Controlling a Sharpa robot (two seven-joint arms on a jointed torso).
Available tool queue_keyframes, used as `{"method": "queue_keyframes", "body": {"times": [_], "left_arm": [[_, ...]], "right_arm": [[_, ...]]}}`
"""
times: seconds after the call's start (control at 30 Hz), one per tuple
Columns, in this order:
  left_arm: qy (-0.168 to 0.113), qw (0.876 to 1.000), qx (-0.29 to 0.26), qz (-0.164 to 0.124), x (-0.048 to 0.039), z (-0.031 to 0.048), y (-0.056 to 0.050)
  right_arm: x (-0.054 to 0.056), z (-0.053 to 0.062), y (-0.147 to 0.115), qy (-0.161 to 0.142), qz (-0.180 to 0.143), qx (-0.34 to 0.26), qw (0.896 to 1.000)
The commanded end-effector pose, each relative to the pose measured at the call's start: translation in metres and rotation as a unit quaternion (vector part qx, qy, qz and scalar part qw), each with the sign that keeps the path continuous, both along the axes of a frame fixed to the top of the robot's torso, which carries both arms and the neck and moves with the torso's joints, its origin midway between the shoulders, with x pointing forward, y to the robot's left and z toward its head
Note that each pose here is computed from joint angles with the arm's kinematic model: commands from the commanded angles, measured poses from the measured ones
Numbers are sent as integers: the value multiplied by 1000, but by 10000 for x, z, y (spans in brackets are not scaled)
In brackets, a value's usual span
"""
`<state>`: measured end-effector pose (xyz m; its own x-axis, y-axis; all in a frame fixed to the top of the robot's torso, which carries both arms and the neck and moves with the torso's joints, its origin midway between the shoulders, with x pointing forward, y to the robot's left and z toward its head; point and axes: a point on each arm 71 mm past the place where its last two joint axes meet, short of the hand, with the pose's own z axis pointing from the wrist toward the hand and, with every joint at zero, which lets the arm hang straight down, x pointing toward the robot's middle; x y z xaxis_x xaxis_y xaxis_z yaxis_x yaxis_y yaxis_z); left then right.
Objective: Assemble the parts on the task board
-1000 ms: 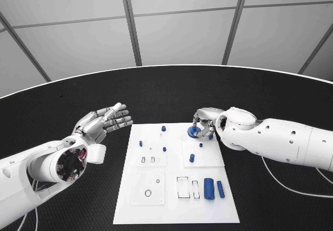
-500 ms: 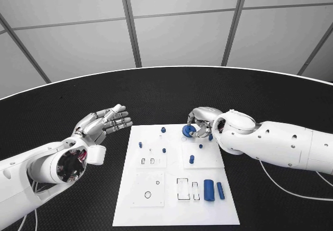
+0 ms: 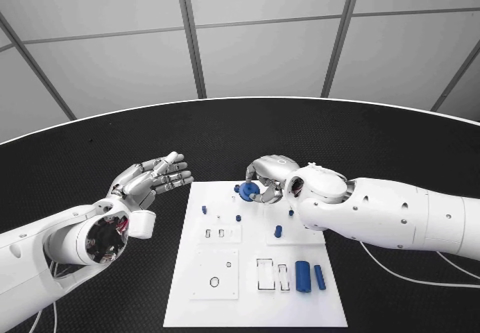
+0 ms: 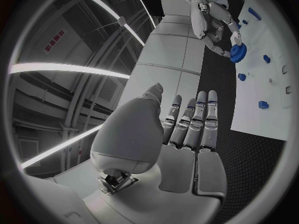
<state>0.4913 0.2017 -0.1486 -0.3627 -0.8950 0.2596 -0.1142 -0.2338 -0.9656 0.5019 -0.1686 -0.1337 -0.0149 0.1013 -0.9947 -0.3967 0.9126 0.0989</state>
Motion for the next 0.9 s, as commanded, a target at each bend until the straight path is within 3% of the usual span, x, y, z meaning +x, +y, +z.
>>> {"method": "queue_keyframes", "body": {"times": [0.03, 0.33, 0.9], "left_arm": [[0, 1000, 0, -1, -2, 0, -12], [3, 1000, -1, -6, -17, 1, -51], [4, 1000, 1, -3, -29, 4, -39]], "right_arm": [[19, 1, 195, -7, 17, -1, 1000], [114, -28, 466, -13, 34, -11, 999], [206, -91, 556, 2, 33, -32, 999]]}}
